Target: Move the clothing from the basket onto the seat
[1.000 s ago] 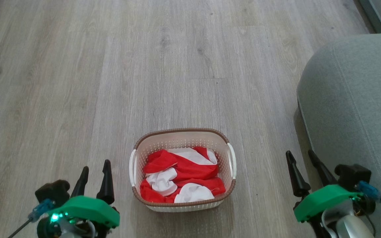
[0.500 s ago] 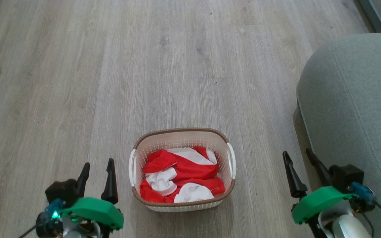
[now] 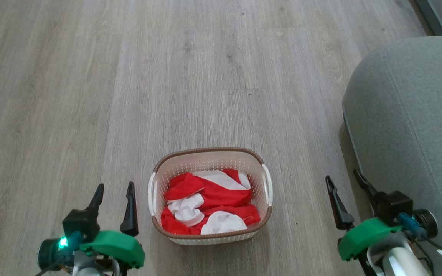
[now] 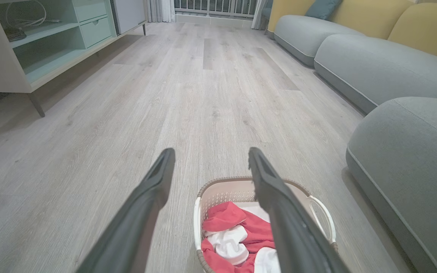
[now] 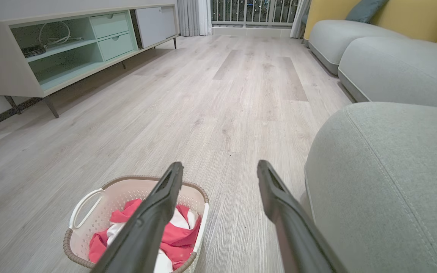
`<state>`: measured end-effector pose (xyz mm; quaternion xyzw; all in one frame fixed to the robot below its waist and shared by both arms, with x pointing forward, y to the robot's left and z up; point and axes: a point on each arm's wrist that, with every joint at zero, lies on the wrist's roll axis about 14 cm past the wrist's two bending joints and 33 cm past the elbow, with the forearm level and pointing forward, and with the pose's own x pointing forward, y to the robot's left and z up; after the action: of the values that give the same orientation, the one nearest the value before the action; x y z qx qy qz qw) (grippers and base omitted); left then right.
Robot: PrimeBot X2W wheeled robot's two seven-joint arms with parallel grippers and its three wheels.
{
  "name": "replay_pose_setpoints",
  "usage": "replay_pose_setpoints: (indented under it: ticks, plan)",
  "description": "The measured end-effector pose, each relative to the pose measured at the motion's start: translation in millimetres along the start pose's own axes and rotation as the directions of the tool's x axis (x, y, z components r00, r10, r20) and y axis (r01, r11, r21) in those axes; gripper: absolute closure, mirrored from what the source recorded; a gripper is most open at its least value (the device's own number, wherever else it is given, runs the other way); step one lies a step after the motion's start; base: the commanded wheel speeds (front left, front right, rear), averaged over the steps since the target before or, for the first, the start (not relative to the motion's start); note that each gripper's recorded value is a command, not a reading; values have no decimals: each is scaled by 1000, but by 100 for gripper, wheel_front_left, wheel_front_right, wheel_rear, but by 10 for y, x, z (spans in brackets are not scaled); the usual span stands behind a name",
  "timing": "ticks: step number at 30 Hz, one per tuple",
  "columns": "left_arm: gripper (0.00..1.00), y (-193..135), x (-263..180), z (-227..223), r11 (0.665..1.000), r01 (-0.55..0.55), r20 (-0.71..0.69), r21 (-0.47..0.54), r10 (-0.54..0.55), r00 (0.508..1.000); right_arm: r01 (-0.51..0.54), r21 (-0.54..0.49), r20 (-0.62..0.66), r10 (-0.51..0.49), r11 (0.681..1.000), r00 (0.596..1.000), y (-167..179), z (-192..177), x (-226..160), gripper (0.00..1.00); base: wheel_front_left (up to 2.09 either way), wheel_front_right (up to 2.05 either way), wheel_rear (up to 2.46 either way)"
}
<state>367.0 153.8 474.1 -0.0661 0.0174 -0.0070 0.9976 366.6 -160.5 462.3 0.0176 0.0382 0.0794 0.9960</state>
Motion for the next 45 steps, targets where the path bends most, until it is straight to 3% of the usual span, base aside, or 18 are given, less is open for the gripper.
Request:
replay_pose_setpoints:
  ticks: [20,28,33,38,45]
  plan:
    - [0,-26,16,-70,1000,15,-21,12,-15,1000,0,-14,-1,0,1000,1000,-17,-2,35,0,0,0,0]
    - [0,-322,421,-202,991,127,-58,30,-125,990,41,-15,29,-41,999,999,-206,90,342,0,0,0,0]
    - [0,-722,864,-471,958,276,-125,76,-266,956,70,-12,68,-69,998,995,-364,171,703,0,0,0,0]
    - [0,-1071,1266,-1000,889,433,-253,147,-389,886,78,-9,81,-77,997,994,-454,95,1074,0,0,0,0]
    - [0,-1211,1584,-2012,813,553,-510,184,-402,760,112,9,6,-112,994,994,-609,-358,1330,0,0,0,0]
